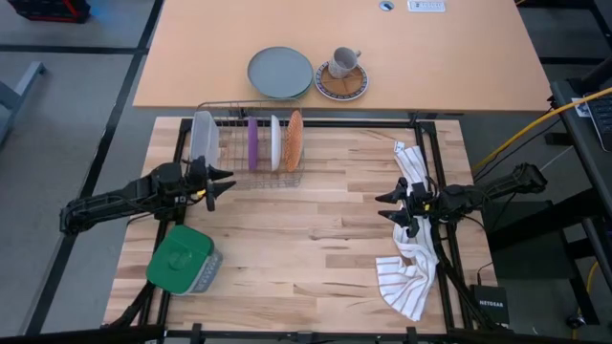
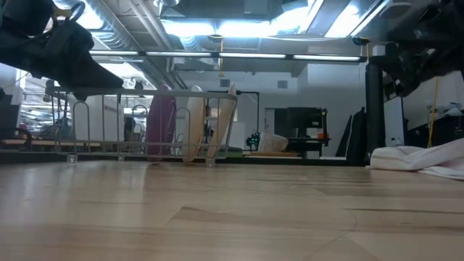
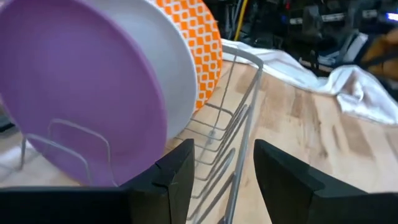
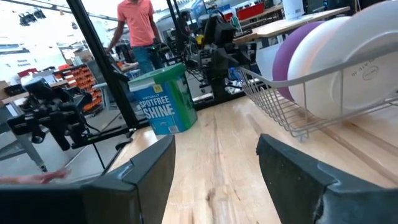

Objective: Sort dishes
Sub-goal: Return to Home Position

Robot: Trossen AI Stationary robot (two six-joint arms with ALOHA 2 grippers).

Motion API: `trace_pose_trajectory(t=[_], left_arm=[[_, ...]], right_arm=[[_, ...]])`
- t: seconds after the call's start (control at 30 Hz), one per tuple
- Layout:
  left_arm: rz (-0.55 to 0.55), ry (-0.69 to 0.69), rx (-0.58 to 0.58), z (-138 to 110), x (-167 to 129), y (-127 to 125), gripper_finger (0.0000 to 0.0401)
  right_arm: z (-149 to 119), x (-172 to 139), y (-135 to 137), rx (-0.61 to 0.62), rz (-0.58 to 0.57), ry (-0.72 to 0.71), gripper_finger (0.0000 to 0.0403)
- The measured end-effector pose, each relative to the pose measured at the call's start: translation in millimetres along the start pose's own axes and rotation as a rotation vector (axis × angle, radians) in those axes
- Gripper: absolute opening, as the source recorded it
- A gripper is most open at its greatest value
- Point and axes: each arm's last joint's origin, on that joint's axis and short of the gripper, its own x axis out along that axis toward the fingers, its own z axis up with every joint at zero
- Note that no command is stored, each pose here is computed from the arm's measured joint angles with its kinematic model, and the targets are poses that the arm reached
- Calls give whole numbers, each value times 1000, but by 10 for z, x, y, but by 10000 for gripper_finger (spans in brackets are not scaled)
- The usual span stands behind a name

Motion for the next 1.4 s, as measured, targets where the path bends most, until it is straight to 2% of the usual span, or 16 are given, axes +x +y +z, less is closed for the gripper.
trace_pose_trajectory(t=[0.1, 0.3, 0.73, 0.93, 1.4], left_arm=[[-2, -1, 65, -2, 2, 0, 155], [0, -1, 115, -4, 4, 0, 155], [2, -5, 116, 0, 4, 1, 155], [2, -7, 115, 1, 4, 0, 155], [3, -7, 116, 1, 4, 0, 155]], right_arm=[[-10, 0, -4, -3, -6, 8, 232], [-2, 0, -4, 5, -10, -2, 232], [-35, 0, -10, 26, -6, 32, 232], [-116, -7, -38, 114, -40, 111, 232], [-143, -11, -48, 111, -51, 141, 232]])
